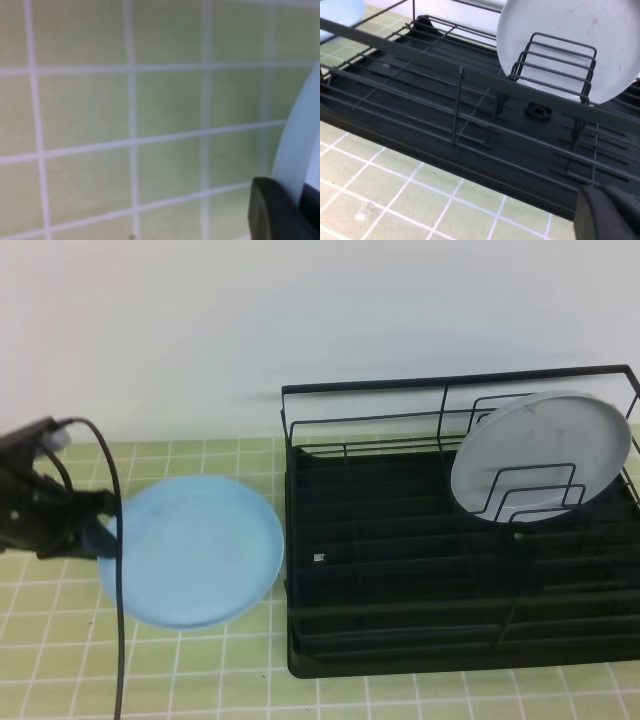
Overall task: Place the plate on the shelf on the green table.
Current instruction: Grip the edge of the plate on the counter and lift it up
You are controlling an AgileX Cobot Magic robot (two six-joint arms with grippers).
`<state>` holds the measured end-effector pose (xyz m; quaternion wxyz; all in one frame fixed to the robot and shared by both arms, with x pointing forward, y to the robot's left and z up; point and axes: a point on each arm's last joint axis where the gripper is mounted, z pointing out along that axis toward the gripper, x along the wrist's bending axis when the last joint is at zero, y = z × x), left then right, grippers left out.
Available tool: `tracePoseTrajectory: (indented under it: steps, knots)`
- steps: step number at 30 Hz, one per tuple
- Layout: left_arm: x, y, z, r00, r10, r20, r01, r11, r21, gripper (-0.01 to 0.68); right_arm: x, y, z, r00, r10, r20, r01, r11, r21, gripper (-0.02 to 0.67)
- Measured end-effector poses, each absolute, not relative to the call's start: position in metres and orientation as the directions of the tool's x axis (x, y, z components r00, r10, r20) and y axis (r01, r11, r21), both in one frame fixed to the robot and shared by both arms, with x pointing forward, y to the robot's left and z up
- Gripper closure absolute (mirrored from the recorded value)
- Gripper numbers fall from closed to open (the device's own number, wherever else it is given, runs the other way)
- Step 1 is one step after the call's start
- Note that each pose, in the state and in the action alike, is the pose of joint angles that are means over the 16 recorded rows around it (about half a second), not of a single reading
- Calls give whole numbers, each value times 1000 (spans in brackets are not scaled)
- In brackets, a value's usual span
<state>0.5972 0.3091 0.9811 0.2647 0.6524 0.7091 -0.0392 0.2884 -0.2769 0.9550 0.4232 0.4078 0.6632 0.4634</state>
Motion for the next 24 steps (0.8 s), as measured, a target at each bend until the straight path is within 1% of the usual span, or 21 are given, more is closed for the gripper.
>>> tracePoseTrajectory:
  steps: [8,17,19,21,24]
  knots:
    - [582,304,1044,57,898,-436,905,138,401,672,288,-277,955,-309,933,-183,149,238,960,652]
    - [546,293,1104,142,869,-474,852,137,506,672,288,-277,955,-307,935,-179,147,233,961,652]
    - [536,289,1116,168,858,-486,840,133,526,672,289,-277,956,-306,939,-157,144,209,967,652]
    - [527,283,1126,199,847,-493,830,122,545,672,289,-276,958,-305,946,-111,140,160,977,652]
    - [515,273,1139,247,832,-497,814,100,572,672,289,-274,962,-303,953,10,135,33,990,652]
